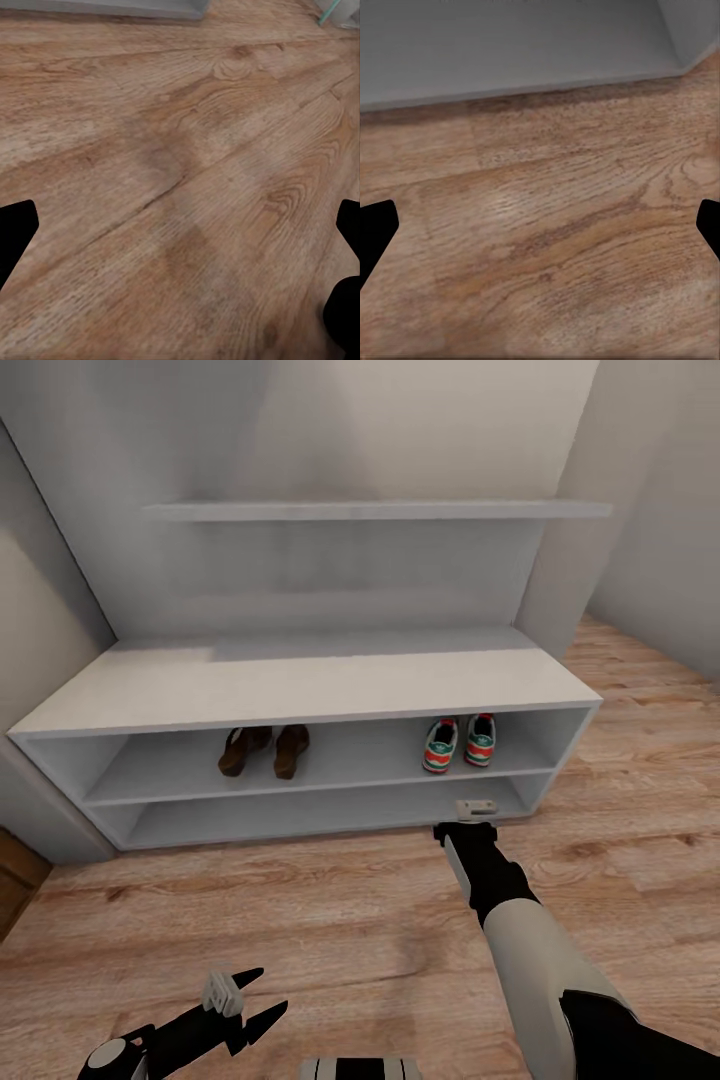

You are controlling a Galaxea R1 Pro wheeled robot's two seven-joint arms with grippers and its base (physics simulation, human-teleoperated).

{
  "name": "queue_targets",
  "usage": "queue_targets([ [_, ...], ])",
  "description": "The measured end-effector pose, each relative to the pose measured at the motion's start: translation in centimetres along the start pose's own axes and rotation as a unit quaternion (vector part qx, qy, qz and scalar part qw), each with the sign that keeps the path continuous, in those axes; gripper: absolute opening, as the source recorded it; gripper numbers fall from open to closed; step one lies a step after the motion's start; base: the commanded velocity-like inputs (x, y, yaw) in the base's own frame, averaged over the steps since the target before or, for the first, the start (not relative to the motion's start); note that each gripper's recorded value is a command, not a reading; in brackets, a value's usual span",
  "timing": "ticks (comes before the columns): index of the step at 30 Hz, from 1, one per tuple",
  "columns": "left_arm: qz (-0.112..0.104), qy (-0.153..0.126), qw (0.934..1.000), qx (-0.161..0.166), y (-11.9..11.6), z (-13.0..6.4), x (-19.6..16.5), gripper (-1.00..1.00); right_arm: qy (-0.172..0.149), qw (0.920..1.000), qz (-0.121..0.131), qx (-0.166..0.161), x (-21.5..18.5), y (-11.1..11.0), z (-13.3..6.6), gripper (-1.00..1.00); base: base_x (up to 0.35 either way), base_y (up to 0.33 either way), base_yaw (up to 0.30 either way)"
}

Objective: Pick up the two gym shoes and the two sandals from the corridor floor and place them onto the hallstand (shoe rack) in the corridor, making sure they are on the rack and not on the floor. Arrange them so the two gym shoes are next to each other and the two sandals are next to each other.

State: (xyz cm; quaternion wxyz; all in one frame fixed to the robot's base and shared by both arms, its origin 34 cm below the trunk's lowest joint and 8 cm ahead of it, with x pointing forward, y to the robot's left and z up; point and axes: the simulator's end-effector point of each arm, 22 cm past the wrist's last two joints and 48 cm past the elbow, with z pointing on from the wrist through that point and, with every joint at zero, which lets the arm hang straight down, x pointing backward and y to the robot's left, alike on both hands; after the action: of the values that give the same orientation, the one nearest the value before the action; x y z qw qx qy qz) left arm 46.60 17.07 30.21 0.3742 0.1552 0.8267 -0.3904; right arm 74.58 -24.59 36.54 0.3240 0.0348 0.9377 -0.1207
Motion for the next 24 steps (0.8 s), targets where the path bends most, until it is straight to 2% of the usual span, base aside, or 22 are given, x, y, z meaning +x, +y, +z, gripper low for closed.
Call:
queue_targets([
  [24,0.002,0.000,1.0000,-0.001,0.01,-0.06,-0.16,1.00,0.001,1.0000,-0.001,-0.002,0.26,0.10,-0.10,1.00,-0.003,0.000,0.000],
])
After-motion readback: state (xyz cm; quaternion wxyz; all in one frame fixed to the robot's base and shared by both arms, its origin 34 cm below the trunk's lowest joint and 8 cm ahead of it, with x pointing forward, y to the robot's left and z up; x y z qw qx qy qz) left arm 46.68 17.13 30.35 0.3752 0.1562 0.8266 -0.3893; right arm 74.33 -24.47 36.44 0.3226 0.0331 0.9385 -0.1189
